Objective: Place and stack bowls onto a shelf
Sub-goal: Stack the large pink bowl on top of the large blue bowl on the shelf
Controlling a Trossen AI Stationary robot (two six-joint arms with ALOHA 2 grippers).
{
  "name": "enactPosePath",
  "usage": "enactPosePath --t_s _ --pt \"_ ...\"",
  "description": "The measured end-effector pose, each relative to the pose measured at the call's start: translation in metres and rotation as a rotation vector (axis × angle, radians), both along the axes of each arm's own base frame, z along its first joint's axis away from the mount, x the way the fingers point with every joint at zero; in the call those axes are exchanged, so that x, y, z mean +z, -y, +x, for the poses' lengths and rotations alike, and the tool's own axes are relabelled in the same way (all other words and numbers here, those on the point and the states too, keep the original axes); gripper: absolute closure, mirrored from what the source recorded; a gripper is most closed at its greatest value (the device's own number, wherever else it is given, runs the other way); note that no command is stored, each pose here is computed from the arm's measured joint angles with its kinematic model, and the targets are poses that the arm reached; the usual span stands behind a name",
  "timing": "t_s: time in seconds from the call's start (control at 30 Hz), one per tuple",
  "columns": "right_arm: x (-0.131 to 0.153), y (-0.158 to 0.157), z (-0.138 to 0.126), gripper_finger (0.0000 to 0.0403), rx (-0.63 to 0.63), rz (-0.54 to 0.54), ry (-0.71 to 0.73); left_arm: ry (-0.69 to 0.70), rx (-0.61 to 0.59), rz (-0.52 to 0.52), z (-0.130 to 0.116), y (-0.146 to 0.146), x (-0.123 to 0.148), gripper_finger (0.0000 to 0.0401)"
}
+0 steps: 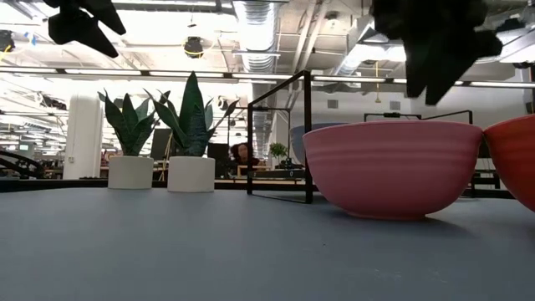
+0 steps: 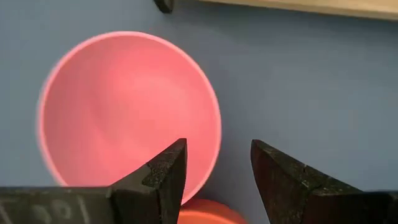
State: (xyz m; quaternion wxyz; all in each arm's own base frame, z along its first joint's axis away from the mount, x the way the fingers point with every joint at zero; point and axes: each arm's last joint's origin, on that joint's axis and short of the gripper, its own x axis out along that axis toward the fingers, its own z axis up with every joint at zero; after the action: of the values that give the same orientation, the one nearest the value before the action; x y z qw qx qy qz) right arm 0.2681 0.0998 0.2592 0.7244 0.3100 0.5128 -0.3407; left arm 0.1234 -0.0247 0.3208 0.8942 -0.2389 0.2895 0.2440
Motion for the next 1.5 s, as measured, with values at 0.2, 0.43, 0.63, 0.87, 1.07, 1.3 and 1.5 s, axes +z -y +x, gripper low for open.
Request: enactPosePath --t_s 0.2,0.43,0.63,0.87,1.07,1.3,1.5 --pt "-0.023 0.004 -0.001 0.0198 0.019 0.037 -0.021 -0.004 -0.012 -0.013 0.0 0.001 0.0 0.0132" --pt "-0.041 0.003 0.0 0.0198 0.04 0.072 0.009 -0.003 -0.011 -0.015 0.0 0.001 0.0 0.0132" --pt "-0.058 0.009 -0.006 0.0228 0.032 0.091 -0.036 -0.003 -0.01 -0.014 0.0 0.001 0.0 0.0132" --pt "-0.065 0.011 -0.006 0.0313 0.056 0.139 -0.028 -0.004 -0.01 -0.014 0.0 0.0 0.0 0.0132" --pt "-0.059 0.013 -0.001 0.0374 0.06 0.16 -0.017 -0.001 -0.003 -0.006 0.0 0.0 0.0 0.0132" --pt "-0.019 0.012 0.015 0.0374 0.146 0.196 0.039 -0.002 -0.004 -0.003 0.0 0.0 0.0 0.0132" --pt "0.05 0.015 0.025 0.0374 0.26 0.187 0.115 -0.003 -0.005 -0.003 0.0 0.0 0.0 0.0132"
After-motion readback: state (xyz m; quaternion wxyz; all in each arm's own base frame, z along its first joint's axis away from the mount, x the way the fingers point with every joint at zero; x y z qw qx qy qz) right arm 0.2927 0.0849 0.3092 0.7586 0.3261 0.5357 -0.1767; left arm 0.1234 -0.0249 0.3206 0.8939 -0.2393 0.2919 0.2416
